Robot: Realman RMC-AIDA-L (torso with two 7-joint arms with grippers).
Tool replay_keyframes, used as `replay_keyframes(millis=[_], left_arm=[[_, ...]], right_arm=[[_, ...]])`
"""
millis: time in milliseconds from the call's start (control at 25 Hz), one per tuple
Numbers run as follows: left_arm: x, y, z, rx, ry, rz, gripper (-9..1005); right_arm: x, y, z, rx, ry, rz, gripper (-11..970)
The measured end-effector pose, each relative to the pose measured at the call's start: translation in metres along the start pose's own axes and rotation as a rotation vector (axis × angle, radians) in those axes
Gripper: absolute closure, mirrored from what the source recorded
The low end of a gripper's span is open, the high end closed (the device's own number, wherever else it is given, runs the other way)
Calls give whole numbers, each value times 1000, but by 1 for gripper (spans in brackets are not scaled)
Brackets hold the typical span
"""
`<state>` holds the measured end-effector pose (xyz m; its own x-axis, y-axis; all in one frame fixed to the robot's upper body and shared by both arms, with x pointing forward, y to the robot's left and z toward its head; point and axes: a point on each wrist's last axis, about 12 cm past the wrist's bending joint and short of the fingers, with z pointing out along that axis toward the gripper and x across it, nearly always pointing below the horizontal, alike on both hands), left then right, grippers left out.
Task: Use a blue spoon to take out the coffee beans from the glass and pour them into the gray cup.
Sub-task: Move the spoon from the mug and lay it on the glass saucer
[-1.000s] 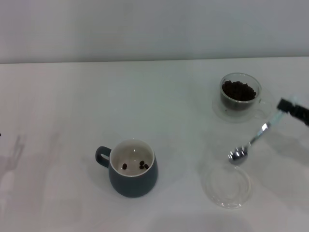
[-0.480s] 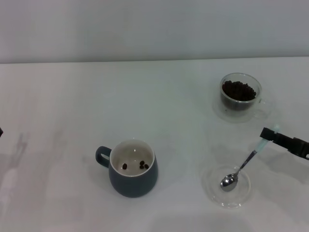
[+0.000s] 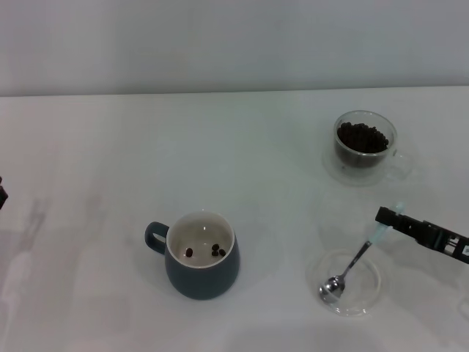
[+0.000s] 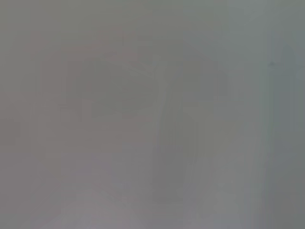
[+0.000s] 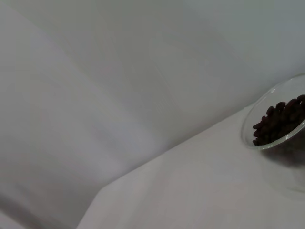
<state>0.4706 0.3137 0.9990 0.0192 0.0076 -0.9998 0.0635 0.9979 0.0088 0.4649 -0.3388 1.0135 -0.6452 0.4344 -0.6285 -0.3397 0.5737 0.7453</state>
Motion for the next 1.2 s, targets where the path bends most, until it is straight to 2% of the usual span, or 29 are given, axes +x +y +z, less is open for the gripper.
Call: replay_keyframes(millis=[760, 960, 1200], left_arm=[[0, 0, 0, -3, 1, 1, 135], [0, 1, 0, -6, 2, 0, 135], [1, 1, -2, -8, 4, -1, 134]], right_arm=[[4, -2, 14, 41, 33, -7, 722], [3, -2, 16, 40, 32, -10, 657], [-3, -4, 16, 55, 13, -32, 656]])
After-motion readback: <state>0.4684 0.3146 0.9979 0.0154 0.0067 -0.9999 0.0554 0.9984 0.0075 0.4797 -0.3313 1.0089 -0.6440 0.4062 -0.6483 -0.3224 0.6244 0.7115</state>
